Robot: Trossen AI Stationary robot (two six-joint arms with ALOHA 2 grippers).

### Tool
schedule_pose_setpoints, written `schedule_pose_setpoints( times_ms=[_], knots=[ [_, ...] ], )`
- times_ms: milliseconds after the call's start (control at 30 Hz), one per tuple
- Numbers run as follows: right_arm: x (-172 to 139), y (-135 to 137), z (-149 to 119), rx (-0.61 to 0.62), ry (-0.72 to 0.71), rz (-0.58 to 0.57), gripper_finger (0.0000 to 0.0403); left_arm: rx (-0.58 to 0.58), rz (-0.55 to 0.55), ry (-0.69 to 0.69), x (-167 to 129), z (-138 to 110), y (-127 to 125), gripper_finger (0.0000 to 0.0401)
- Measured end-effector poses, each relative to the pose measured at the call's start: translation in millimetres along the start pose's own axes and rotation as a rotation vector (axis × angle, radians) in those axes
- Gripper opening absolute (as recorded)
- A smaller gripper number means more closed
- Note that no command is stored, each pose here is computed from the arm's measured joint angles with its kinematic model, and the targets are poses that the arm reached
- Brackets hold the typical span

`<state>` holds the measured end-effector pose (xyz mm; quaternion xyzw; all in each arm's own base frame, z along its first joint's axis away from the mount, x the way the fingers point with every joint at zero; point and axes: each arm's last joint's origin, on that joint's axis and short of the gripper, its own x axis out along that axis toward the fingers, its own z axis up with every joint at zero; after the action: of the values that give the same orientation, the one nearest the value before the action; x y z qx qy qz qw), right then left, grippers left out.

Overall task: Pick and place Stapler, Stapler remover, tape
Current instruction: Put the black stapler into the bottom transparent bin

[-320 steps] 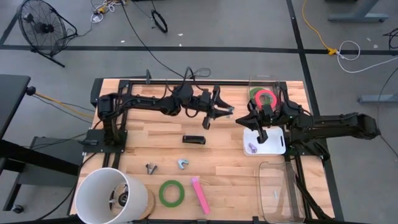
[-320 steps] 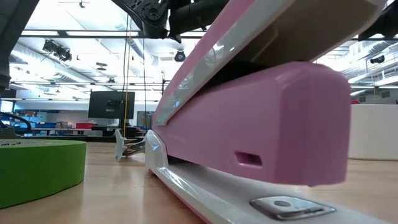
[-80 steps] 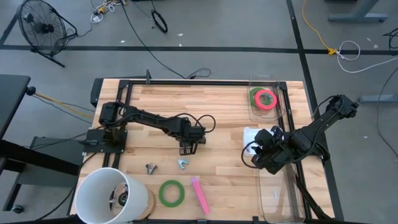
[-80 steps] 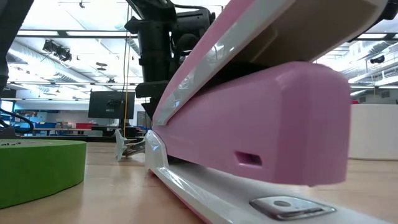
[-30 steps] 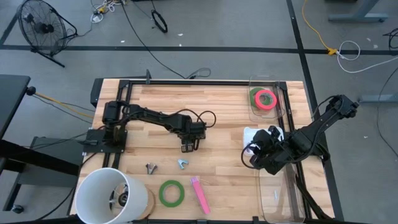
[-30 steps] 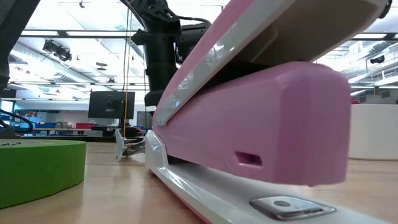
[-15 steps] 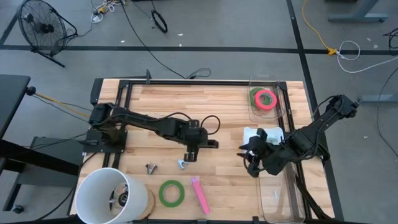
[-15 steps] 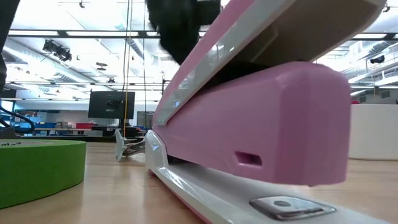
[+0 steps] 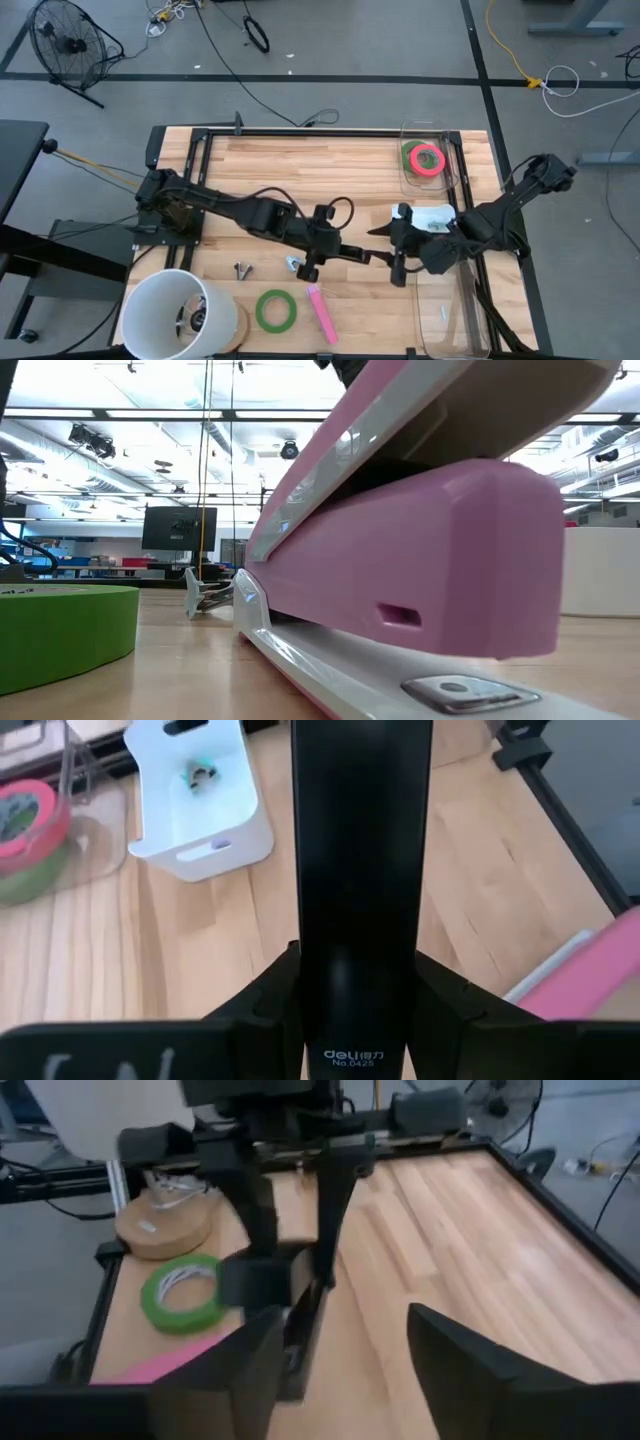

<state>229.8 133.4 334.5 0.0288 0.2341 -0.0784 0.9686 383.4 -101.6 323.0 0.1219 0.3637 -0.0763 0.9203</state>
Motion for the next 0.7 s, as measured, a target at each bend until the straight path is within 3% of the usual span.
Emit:
schedule_pose_setpoints(
  times_ms=[233, 533, 700],
  knots=[
    [22, 4, 3, -0.06, -0.018, 0.012, 0.0254, 0.031, 0.016, 0.034, -1, -2, 3, 0.0124],
    [17, 0, 7, -0.046, -0.038, 0.028, 0.0244, -0.032, 0.112, 0.034, 0, -2, 21, 0.0124],
    [16, 0, 8, -0.04, -0.038, 0.039, 0.0242, -0.037, 0.08, 0.022, 0, -2, 21, 0.0124]
  ],
)
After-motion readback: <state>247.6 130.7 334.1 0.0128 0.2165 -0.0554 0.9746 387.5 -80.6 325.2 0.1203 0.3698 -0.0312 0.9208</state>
